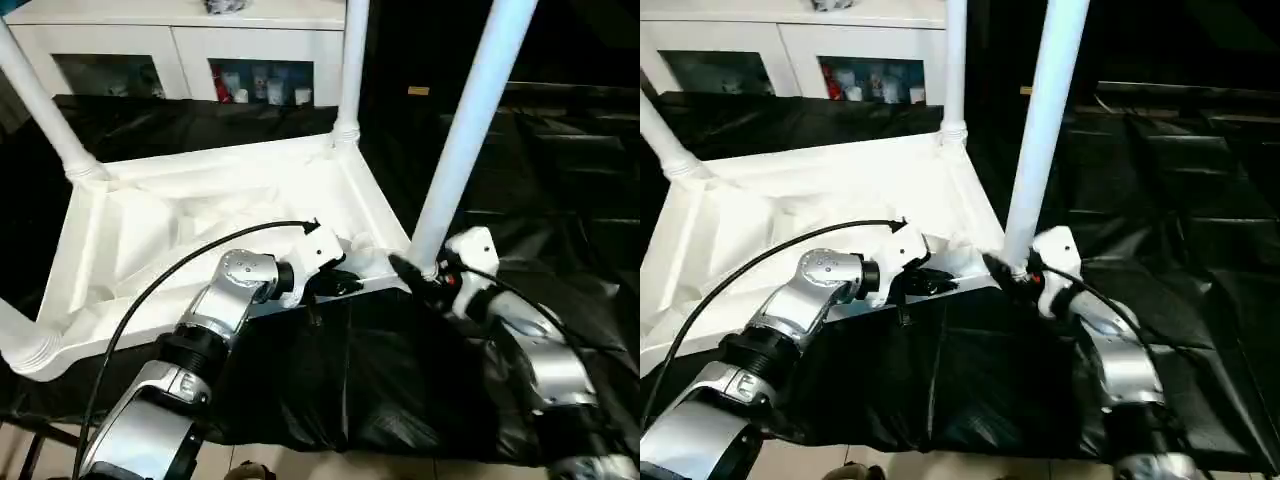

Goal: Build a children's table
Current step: Rotate leg to tighten

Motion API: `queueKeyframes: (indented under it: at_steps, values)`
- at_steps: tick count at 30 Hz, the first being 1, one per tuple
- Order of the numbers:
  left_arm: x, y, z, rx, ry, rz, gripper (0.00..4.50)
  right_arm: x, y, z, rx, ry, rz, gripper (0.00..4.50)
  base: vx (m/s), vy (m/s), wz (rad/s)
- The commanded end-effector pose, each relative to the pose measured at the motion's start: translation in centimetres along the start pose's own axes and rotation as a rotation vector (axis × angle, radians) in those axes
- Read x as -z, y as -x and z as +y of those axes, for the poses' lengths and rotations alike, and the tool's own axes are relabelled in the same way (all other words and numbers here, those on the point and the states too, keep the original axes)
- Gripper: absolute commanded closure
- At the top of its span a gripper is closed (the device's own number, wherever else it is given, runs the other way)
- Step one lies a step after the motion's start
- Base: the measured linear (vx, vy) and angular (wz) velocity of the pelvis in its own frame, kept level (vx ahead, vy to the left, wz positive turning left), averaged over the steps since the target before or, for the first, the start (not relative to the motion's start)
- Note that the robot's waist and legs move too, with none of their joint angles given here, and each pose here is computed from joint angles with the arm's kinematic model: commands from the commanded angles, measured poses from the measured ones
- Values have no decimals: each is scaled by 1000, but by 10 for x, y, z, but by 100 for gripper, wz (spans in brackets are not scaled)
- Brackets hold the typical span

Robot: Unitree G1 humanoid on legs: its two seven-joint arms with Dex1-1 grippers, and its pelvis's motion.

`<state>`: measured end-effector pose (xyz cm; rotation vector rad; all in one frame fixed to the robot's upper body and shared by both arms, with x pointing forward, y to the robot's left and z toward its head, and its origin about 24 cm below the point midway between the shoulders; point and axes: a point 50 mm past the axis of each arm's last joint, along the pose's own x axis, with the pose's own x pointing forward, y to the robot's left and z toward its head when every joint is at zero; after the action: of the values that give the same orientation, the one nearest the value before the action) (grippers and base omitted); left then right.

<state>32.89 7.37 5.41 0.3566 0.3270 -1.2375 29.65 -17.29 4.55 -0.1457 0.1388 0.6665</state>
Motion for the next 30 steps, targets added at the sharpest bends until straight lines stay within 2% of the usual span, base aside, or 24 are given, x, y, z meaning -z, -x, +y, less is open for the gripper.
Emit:
queueKeyframes:
  at_steps: [1, 3, 4, 9, 10, 12, 14, 17, 22, 26, 28, 30]
  values:
    - [3, -3, -4, -1, 17, -10, 450, -5, -3, 23, -189, 11, -21, 98, 0, 0, 0]
    - [4, -2, -3, 1, 13, -11, 450, -9, 14, 13, -242, 9, -16, 98, 0, 0, 0]
    - [5, -1, -4, 5, 10, -9, 450, -12, 27, 2, -255, 14, -3, 98, 0, 0, 0]
    - [7, -1, -5, 17, 7, -1, 450, -13, 57, -20, -249, 44, 78, 98, 0, 0, 0]
    - [7, -1, -5, 17, 7, -1, 450, -13, 57, -20, -249, 44, 78, 98, 0, 0, 0]
    - [8, -2, -7, 33, -1, 4, 450, -11, 73, -27, -239, 36, 121, 98, 0, 0, 0]
    - [7, -3, -7, 34, -2, 3, 450, -8, 80, -29, -242, 36, 147, 98, 0, 0, 0]
    - [7, -4, -7, 28, -2, -1, 450, -5, 89, -28, -252, 33, 180, 98, 0, 0, 0]
    - [6, -6, -9, 48, -6, -6, 450, -5, 88, -26, -237, 33, 166, 98, 0, 0, 0]
    - [5, -6, -7, 14, -35, -9, 450, -8, 80, -12, -318, -30, 139, 98, 0, 0, 0]
    - [-1, -4, -7, 42, 12, -51, 406, -9, 73, 1, -383, -50, 125, 66, 0, 0, 0]
    - [-6, -2, -7, 62, 32, -80, 395, -11, 67, 8, -407, -46, 114, 60, 0, 0, 0]
